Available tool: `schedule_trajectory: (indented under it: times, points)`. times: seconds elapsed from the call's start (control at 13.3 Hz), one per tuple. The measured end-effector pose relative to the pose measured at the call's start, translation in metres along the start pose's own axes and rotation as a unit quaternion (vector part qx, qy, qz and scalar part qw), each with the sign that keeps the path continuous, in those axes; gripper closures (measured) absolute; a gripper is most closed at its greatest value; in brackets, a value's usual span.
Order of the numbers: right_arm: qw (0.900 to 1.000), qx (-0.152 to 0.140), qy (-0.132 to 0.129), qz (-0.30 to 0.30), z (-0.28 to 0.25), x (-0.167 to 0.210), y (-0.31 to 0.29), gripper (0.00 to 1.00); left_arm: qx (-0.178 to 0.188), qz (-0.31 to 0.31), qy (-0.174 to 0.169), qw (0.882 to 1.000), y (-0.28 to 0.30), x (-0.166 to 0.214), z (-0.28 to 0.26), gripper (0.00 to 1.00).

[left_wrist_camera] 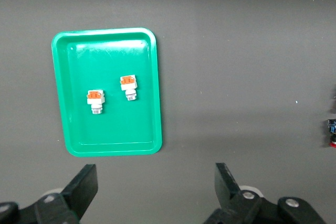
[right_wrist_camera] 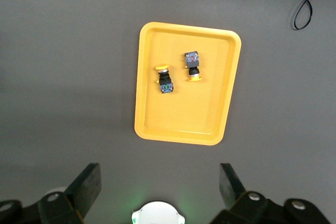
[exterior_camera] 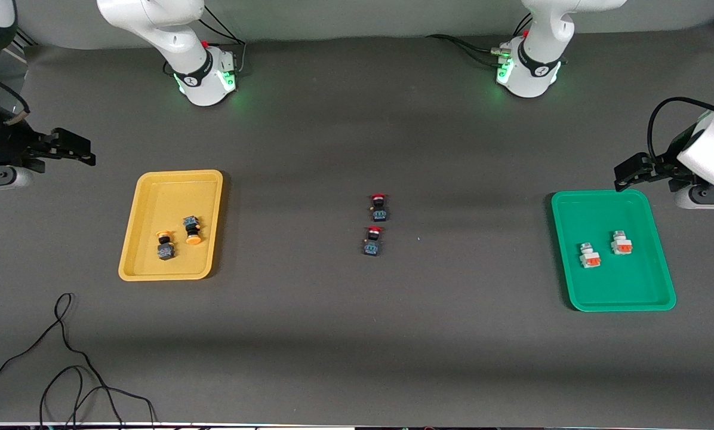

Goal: Place green and yellow buttons in trays

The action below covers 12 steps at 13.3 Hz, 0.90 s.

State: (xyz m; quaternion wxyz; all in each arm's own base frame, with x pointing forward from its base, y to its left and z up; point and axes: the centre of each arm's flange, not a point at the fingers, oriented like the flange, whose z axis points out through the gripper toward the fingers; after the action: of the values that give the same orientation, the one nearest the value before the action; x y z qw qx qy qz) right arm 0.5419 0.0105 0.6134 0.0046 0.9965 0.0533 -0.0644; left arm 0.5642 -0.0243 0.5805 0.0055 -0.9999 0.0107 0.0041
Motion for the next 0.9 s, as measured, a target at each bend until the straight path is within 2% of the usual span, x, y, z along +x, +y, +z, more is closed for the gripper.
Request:
schedule_trajectory:
  times: [0.3,0.9]
  points:
    - [1.0,-0.002,0.016,-0.002,0.0004,0.0026,-0.0067,0.0,0.0,0.0,-0.003,1.0,0.0,-0.0006,0.0005,0.0]
    - [1.0,-0.002,0.011,-0.004,0.0069,0.0042,-0.0108,0.0,0.0,0.0,-0.004,1.0,0.0,-0.0009,0.0007,0.0]
